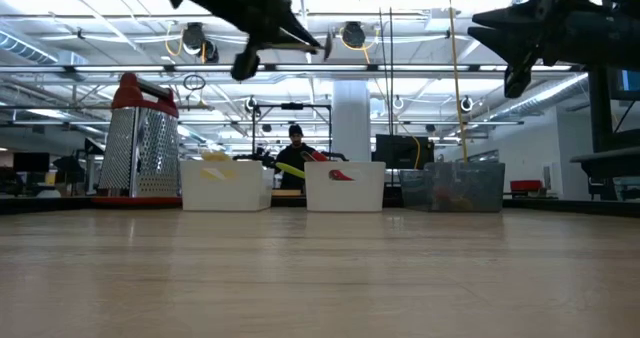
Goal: Pick & Place Kitchen Items
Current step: Put the golden spoon into the right white bin
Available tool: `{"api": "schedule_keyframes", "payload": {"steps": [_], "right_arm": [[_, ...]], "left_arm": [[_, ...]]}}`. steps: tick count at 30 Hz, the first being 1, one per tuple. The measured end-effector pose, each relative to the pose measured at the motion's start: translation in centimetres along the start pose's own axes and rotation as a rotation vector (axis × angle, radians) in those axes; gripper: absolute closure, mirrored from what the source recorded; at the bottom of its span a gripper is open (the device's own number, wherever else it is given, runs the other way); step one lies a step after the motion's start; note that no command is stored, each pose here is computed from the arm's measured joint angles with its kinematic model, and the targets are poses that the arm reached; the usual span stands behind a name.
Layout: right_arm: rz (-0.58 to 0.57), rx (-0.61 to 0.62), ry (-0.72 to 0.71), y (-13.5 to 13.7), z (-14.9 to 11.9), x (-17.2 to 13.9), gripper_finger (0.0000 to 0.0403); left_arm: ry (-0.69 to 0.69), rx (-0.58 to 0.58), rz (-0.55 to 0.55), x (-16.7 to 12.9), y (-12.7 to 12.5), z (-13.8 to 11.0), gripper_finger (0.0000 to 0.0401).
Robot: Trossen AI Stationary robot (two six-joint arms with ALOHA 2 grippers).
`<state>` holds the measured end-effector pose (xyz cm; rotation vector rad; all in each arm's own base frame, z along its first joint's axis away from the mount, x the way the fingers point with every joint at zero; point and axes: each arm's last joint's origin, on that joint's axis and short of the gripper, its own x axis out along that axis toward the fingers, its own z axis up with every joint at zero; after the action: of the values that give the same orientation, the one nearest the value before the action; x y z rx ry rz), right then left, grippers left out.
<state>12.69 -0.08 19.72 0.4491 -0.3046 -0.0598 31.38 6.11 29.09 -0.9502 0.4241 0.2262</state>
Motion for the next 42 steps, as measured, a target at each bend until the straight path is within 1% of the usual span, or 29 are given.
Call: {"api": "schedule_keyframes", "payload": {"steps": [1,3,5,8,11,13,16,20,27,30,35,42], "right_arm": [[-0.005,0.013,-0.003,0.0,0.0,0.0,0.0335],[-0.006,0.039,-0.004,0.0,0.0,0.0,0.0335],[-0.005,0.04,-0.004,0.0,0.0,0.0,0.0335],[-0.01,0.025,0.006,-0.1,-0.1,0.0,0.0335],[-0.014,-0.004,0.015,-0.1,-0.2,0.0,0.0335],[-0.017,-0.02,0.021,-0.1,-0.2,0.0,0.0335],[-0.016,-0.028,0.019,-0.1,-0.2,0.0,0.0335],[-0.015,-0.028,0.019,-0.1,-0.2,0.0,0.0335],[-0.016,-0.031,0.02,-0.1,-0.2,0.0,0.0335],[-0.015,-0.032,0.019,-0.1,-0.2,0.0,0.0335],[-0.017,-0.032,0.022,-0.1,-0.2,0.0,0.0335],[-0.018,-0.033,0.025,-0.1,-0.3,0.0,0.0335]], "left_arm": [[-0.012,0.003,0.003,0.2,0.0,0.9,0.0401],[0.006,-0.003,0.026,0.7,0.6,2.3,0.0401],[0.017,-0.017,0.024,1.5,1.1,4.0,0.0401],[0.056,-0.057,0.058,2.7,2.8,6.1,0.0401],[0.066,-0.099,0.081,3.8,3.9,8.5,0.0401],[0.072,-0.119,0.101,4.4,4.2,9.9,0.0401],[0.106,-0.174,0.167,5.7,5.1,11.2,0.0401],[0.118,-0.239,0.206,7.6,5.7,12.8,0.0401],[0.176,-0.393,0.288,10.4,7.6,13.7,0.0401],[0.173,-0.434,0.317,10.5,7.6,14.1,0.0401],[0.13,-0.482,0.41,10.7,8.1,14.0,0.0401],[0.095,-0.559,0.44,10.7,8.4,14.1,0.0401]]}}
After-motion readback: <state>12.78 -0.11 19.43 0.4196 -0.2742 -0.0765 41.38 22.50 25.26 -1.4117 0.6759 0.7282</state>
